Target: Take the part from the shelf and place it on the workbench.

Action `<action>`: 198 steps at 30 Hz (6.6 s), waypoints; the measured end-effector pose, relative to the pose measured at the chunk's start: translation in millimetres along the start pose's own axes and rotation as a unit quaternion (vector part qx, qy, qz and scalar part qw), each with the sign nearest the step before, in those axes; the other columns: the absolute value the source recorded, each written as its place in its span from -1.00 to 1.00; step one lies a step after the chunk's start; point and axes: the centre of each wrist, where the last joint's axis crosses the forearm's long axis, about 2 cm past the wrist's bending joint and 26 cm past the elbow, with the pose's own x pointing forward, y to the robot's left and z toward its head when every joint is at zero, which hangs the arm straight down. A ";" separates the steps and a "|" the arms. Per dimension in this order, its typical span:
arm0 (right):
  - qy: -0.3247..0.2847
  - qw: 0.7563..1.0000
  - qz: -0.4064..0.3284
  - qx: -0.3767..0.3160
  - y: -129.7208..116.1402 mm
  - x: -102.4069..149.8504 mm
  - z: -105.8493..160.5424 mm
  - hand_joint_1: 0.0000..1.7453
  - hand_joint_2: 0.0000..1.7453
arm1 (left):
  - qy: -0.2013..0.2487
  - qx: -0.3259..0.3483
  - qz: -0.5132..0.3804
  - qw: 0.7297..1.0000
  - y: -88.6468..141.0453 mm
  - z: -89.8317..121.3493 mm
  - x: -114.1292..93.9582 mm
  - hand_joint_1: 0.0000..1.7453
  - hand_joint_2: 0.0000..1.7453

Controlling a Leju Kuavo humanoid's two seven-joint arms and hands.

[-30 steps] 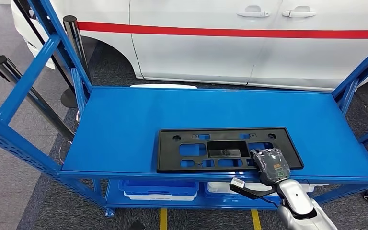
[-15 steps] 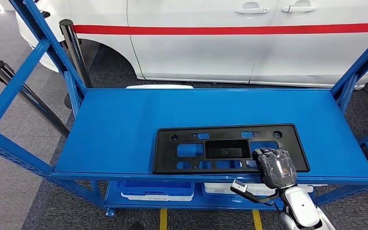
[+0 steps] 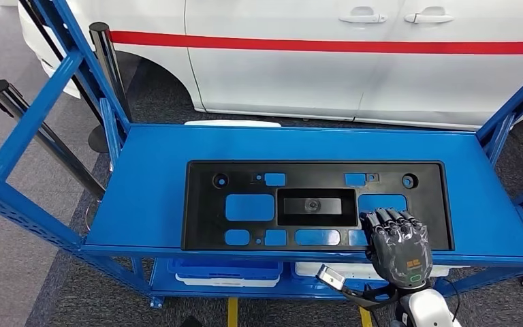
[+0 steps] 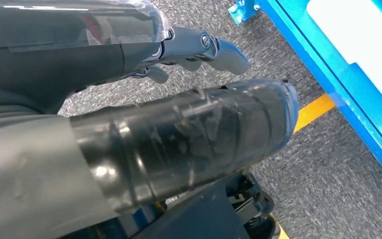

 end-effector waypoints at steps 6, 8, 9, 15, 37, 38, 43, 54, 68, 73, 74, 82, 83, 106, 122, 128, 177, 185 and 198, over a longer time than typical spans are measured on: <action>0.020 0.999 -0.032 -0.031 -7.1 11.6 -5.4 1.00 1.00 | 0.001 0.004 0.010 1.000 -0.5 0.7 -1.4 -1.00 -1.00; 0.024 0.998 -0.039 -0.040 -9.1 15.5 -6.5 1.00 1.00 | 0.001 0.005 0.010 1.000 -0.7 1.1 -2.2 -1.00 -1.00; 0.026 0.998 -0.042 -0.043 -10.0 17.6 -6.6 1.00 1.00 | 0.002 0.005 0.011 1.000 -0.8 1.3 -2.6 -1.00 -1.00; 0.003 0.995 -0.070 -0.071 -16.7 48.3 -9.3 1.00 1.00 | -0.001 0.002 0.021 1.000 -2.3 3.3 -7.0 -1.00 0.00; -0.045 0.988 -0.117 -0.095 -26.7 116.4 -17.4 1.00 1.00 | 0.005 -0.002 0.043 0.999 -2.1 5.5 -13.6 -1.00 1.00; -0.043 0.987 -0.120 -0.095 -26.9 117.8 -17.6 1.00 1.00 | 0.005 -0.001 0.044 0.999 -2.1 5.6 -13.9 -1.00 1.00; -0.033 0.986 -0.135 -0.094 -26.5 121.1 -18.5 1.00 1.00 | 0.022 0.022 0.041 0.999 -1.0 5.8 -14.5 -1.00 1.00; -0.015 0.983 -0.167 -0.078 -19.4 124.4 -15.6 1.00 1.00 | 0.047 0.061 0.032 0.997 0.5 7.0 -17.2 -1.00 1.00; -0.009 0.983 -0.174 -0.062 -12.2 124.5 -11.0 1.00 1.00 | 0.052 0.063 0.032 0.996 -0.8 7.5 -17.1 -1.00 1.00; -0.007 0.982 -0.176 -0.063 -12.1 125.0 -11.4 1.00 1.00 | 0.053 0.063 0.032 0.996 -0.7 7.6 -17.3 -1.00 1.00; -0.007 0.982 -0.177 -0.063 -12.1 125.3 -11.6 1.00 1.00 | 0.053 0.063 0.032 0.996 -0.6 7.6 -17.3 -1.00 1.00; -0.005 0.981 -0.182 -0.061 -10.7 125.8 -11.4 1.00 1.00 | 0.053 0.064 0.032 0.996 -0.4 7.5 -17.3 -1.00 1.00; -0.004 0.981 -0.183 -0.062 -10.7 126.0 -11.6 1.00 1.00 | 0.053 0.064 0.032 0.996 -0.3 7.4 -17.1 -1.00 1.00; 0.003 0.980 -0.190 -0.064 -9.2 124.5 -10.7 1.00 1.00 | 0.056 0.065 0.037 0.996 -0.6 7.8 -18.0 -1.00 1.00; 0.017 0.979 -0.194 -0.058 -10.2 123.2 -1.8 1.00 1.00 | 0.058 0.068 0.040 0.995 -0.3 7.8 -18.2 -1.00 1.00; 0.021 0.979 -0.193 -0.058 -10.7 121.4 0.1 1.00 1.00 | 0.058 0.067 0.041 0.995 -1.0 8.1 -18.1 -1.00 1.00; 0.048 0.976 -0.207 -0.051 -12.6 120.1 12.5 1.00 1.00 | 0.061 0.069 0.041 0.995 -1.0 8.4 -19.0 -1.00 1.00; 0.048 0.976 -0.207 -0.049 -12.4 120.2 13.6 1.00 1.00 | 0.062 0.069 0.042 0.995 -1.4 8.6 -19.0 -1.00 1.00; 0.051 0.975 -0.211 -0.052 -12.1 119.6 12.1 1.00 1.00 | 0.062 0.069 0.043 0.995 -1.5 8.7 -19.1 -1.00 1.00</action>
